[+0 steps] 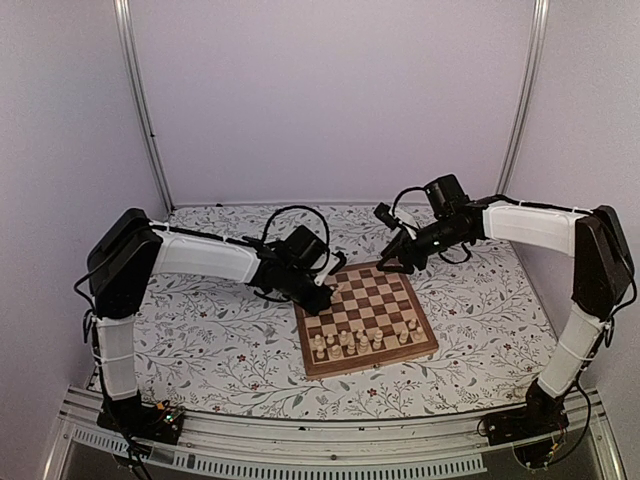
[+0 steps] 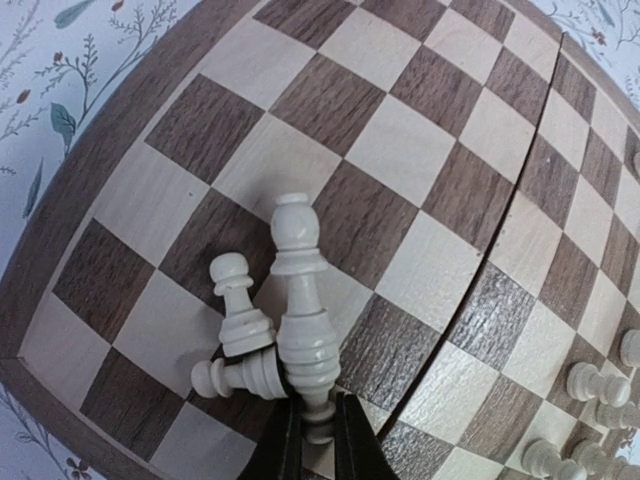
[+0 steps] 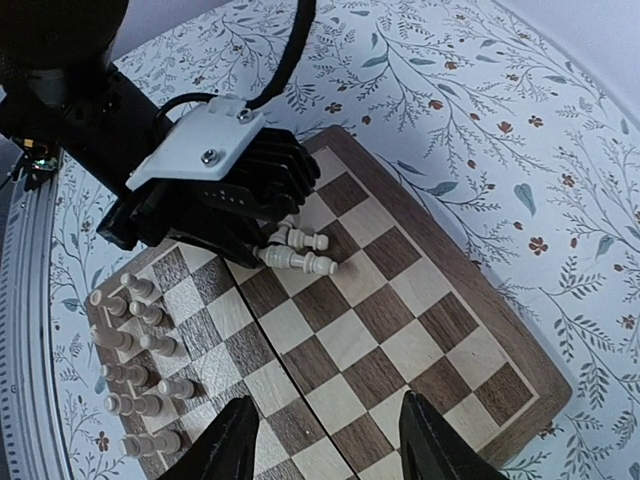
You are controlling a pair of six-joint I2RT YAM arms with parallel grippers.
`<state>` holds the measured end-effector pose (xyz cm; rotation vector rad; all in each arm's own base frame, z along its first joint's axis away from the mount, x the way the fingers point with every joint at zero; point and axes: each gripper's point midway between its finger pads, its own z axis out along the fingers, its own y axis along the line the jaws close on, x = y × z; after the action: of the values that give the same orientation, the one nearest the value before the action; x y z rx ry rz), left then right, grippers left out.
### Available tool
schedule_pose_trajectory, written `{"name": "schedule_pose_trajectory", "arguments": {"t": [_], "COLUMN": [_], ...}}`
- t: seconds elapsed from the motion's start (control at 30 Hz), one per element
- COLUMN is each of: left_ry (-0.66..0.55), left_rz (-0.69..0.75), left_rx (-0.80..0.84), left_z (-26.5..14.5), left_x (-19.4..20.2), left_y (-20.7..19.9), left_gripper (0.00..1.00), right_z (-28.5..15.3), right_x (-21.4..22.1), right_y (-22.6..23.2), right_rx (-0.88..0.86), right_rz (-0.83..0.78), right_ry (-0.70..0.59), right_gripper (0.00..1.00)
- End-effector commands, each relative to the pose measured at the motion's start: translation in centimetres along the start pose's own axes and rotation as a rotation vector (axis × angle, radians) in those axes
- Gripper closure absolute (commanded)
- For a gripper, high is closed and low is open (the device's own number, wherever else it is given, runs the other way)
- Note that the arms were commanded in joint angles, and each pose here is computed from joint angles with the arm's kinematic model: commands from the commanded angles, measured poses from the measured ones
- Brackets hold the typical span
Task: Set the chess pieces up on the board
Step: Pick up the chess piece from the chessboard.
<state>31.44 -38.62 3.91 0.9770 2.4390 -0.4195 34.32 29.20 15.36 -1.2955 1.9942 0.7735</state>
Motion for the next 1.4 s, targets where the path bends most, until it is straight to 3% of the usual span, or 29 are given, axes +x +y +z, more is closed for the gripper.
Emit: {"name": "schedule_pose_trajectory", "arguments": {"t": [0.0, 0.3, 1.0, 1.2, 1.37], "left_ry": [-0.079, -0.166, -0.252, -0.256, -0.26], "left_rz": [0.027, 0.029, 0.037, 0.04, 0.034], "left_rx": [0.047, 0.078, 0.134, 0.136, 0.13], "left_z": [-0.3, -0.2, -0.8, -0.7, -0.6], "left_x": [-0.9, -1.1, -2.0, -2.3, -2.6], "left_y": [-1.0, -1.2, -2.0, -2.1, -1.9], "left_gripper": [1.0, 1.0, 1.0, 1.0, 1.0], "right_z": [1.9, 5.7, 10.5, 10.7, 10.8], "right_x": [-0.1, 0.4, 2.3, 2.0, 1.9], "right_y": [1.2, 1.1, -0.5, 0.7, 1.0], "right_rx": [-0.181, -0.38, -0.485, -0.551, -0.562], "right_rz": [0.138, 0.33, 0.515, 0.52, 0.515], "right_ry": [0.002, 0.029, 0.089, 0.08, 0.078], "right_gripper": [0.49, 0.49, 0.5, 0.58, 0.72]}}
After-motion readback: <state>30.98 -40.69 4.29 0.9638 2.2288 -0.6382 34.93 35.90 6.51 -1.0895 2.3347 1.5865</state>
